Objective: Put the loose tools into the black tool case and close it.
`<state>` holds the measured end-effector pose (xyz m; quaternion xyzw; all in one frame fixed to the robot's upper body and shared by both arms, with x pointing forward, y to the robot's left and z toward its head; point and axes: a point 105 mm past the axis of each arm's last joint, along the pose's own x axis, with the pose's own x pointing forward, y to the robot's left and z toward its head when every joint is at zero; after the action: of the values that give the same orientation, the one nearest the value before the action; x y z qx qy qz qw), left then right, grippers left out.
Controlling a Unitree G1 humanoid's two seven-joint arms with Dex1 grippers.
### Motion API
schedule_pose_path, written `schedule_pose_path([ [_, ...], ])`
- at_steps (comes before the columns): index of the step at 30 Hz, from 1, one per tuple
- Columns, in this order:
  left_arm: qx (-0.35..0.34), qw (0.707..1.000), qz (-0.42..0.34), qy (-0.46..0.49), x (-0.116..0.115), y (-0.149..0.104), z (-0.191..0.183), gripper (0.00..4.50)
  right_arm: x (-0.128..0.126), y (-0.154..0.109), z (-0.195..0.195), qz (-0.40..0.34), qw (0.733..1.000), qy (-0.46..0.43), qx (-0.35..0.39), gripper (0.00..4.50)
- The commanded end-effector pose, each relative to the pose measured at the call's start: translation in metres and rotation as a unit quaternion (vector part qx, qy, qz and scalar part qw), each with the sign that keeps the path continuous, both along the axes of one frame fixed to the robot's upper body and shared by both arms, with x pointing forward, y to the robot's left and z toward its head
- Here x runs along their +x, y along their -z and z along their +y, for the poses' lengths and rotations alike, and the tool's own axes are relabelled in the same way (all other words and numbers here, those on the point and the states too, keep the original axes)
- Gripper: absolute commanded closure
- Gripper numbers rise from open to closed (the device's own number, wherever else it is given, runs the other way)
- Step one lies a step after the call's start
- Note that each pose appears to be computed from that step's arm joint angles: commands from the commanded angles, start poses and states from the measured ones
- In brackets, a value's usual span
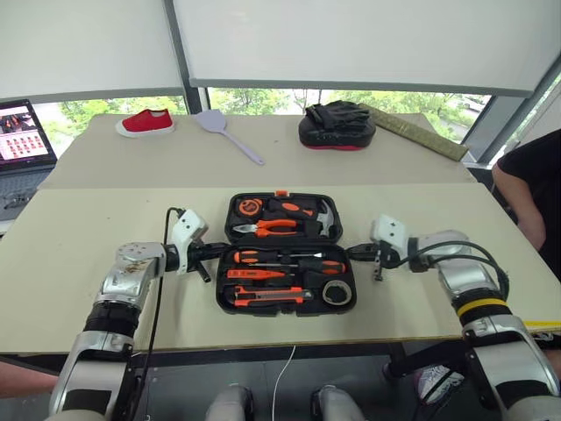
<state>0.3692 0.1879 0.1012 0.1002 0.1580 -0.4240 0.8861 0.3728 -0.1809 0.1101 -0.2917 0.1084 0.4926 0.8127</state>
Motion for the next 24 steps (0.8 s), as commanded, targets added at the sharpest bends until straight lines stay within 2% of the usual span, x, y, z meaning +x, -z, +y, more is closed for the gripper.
schedule_pose_path([
  [1,-0.024,1.000,0.016,-0.001,-0.002,-0.025,0.016,3.74,-0.001,-0.028,-0.013,0.010,0.999,0.026,0.034,4.21],
  [3,-0.007,0.998,0.049,-0.028,-0.003,-0.028,0.031,2.96,0.002,-0.042,-0.016,-0.004,0.998,0.036,0.041,3.69],
  [5,-0.005,0.996,0.080,-0.034,-0.006,-0.034,0.038,2.22,0.004,-0.051,-0.017,0.016,0.996,0.060,0.058,2.92],
  [7,-0.010,0.994,0.090,-0.060,0.001,-0.045,0.041,1.53,0.012,-0.050,-0.024,0.043,0.991,0.126,0.018,2.38],
  [9,0.001,0.990,0.119,-0.079,0.005,-0.047,0.043,0.65,0.016,-0.053,-0.019,0.083,0.982,0.171,0.023,1.57],
  [10,-0.001,0.989,0.120,-0.088,0.010,-0.049,0.041,0.40,0.016,-0.058,-0.010,0.117,0.976,0.177,0.053,1.32],
  [14,-0.044,0.985,0.123,-0.112,0.028,-0.062,0.026,0.37,0.019,-0.065,0.010,0.192,0.957,0.197,0.095,0.02],
  [19,-0.047,0.982,0.129,-0.128,0.046,-0.061,0.006,0.37,0.043,-0.067,0.021,0.216,0.937,0.253,0.105,0.02],
  [24,-0.046,0.981,0.138,-0.131,0.049,-0.055,0.003,0.37,0.054,-0.064,0.028,0.226,0.930,0.268,0.109,0.02],
])
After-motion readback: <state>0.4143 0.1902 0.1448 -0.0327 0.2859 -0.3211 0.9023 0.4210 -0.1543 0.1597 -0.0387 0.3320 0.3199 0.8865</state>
